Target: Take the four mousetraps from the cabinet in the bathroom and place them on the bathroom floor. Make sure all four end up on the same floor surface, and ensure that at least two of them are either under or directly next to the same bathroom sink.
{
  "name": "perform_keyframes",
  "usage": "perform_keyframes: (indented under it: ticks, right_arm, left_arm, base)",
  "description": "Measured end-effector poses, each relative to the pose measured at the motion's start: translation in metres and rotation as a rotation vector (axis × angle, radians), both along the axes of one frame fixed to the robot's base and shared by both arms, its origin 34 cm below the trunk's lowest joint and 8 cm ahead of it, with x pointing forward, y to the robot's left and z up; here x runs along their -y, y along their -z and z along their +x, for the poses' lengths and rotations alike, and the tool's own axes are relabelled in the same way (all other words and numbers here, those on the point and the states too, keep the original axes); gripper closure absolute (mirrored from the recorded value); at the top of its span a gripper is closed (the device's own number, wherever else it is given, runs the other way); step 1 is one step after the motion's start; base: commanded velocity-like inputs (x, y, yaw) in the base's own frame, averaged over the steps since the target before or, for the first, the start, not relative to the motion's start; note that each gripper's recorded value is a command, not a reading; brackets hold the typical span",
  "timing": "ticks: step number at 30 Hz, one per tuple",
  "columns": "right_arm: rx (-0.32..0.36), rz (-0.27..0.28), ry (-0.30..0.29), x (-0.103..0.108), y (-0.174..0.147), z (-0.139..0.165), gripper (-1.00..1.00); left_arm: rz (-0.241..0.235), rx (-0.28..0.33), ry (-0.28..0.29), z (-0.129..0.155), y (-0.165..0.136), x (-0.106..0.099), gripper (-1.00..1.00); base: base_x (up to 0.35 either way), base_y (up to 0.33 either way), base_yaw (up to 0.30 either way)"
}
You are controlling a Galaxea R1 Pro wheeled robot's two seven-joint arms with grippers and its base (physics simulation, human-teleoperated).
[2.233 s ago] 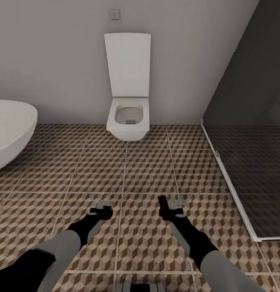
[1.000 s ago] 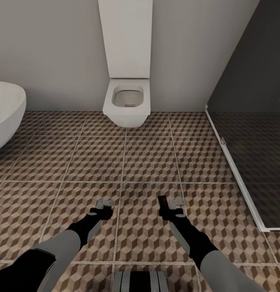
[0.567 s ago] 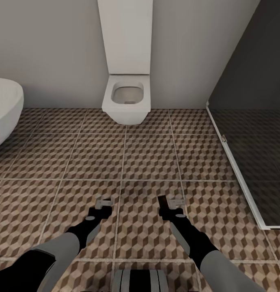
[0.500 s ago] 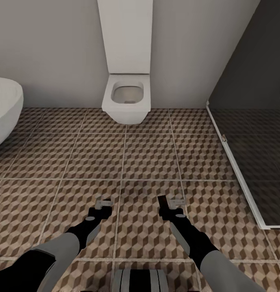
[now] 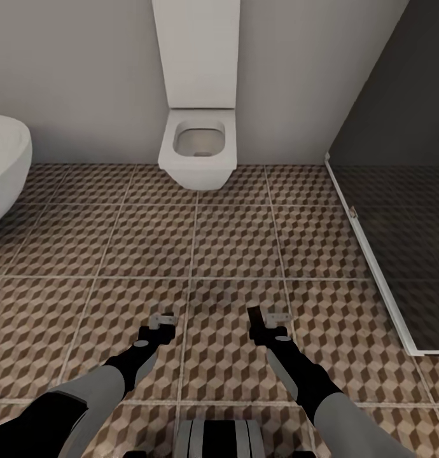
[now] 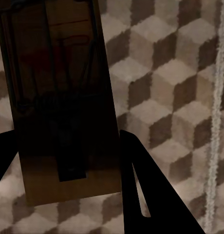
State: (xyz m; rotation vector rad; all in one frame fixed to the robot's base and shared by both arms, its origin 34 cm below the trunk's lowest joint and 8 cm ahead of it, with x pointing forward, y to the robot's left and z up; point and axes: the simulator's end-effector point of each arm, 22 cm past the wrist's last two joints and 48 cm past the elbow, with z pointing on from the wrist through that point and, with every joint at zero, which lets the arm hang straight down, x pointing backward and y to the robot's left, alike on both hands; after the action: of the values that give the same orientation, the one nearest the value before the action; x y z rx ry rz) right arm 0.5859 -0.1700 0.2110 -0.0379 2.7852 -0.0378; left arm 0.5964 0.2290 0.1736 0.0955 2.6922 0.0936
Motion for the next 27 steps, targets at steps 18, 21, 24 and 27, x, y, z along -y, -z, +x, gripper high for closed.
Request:
perform_keyframes:
  ticks: [18, 21, 24, 27]
  right_arm:
    - [-0.029, 0.001, 0.0, 0.0, 0.054, -0.021, 1.0]
    - [-0.034, 0.001, 0.0, 0.0, 0.063, -0.025, 1.0]
    - [-0.039, 0.001, 0.0, 0.0, 0.072, -0.029, 1.0]
    - [-0.044, 0.001, 0.0, -0.001, 0.081, -0.032, 1.0]
  left_arm:
    - [0.0, -0.028, 0.0, -0.022, 0.054, 0.0, 1.0]
    - [0.0, -0.033, 0.0, -0.026, 0.063, 0.0, 1.0]
    - [0.0, -0.037, 0.0, -0.03, 0.072, 0.0, 1.0]
    - [0.0, -0.043, 0.0, -0.034, 0.081, 0.0, 1.0]
  base:
    - [0.0, 0.0, 0.0]
    - [0.0, 0.0, 0.0]
    - [0.0, 0.0, 0.0]
    - [0.0, 0.0, 0.0]
